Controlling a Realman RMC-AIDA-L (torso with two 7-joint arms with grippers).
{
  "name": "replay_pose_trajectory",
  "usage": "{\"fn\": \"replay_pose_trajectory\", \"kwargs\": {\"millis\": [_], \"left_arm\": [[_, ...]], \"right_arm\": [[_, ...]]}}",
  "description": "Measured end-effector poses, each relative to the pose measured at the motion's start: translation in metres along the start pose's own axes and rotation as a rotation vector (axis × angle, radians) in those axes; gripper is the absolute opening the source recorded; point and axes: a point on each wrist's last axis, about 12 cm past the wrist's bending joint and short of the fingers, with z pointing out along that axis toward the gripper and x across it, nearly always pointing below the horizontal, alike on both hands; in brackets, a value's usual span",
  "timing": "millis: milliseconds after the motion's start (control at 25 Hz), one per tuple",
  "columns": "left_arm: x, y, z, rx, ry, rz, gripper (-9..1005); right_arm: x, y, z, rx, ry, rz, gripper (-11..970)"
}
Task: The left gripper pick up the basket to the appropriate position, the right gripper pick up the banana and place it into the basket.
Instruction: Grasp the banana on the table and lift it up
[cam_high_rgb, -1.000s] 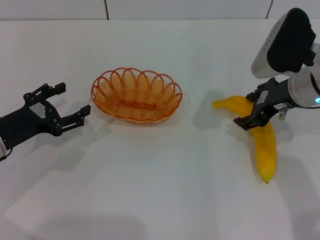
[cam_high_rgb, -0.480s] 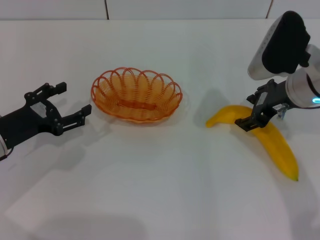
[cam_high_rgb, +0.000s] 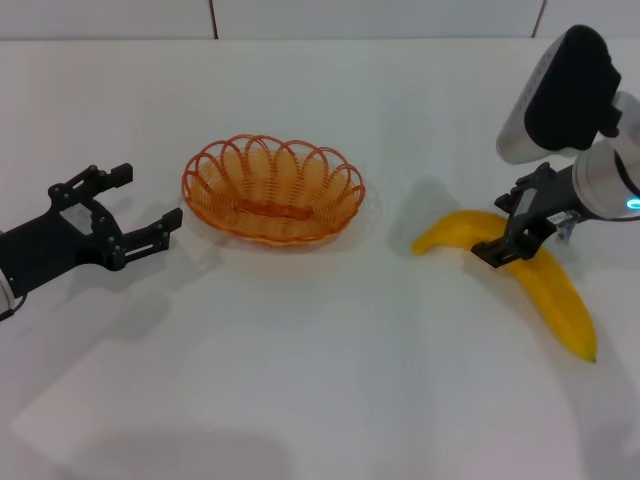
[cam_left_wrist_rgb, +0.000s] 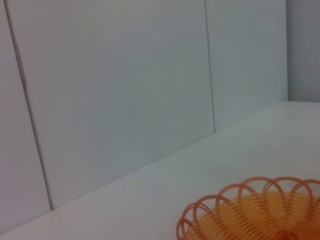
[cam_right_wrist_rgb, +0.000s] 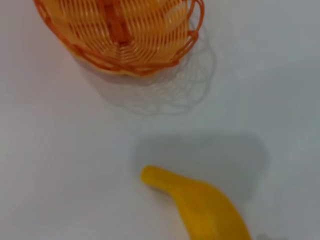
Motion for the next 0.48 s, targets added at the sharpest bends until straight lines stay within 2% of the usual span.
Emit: {"fn": "replay_pose_trajectory", "kwargs": {"millis": [480], "left_arm": [[0.0001, 0.0003, -0.0001, -0.003, 0.0, -0.001, 891]], "right_arm": [[-0.0013, 0.0015, -0.0013, -0.011, 0.006, -0.006, 725]]}}
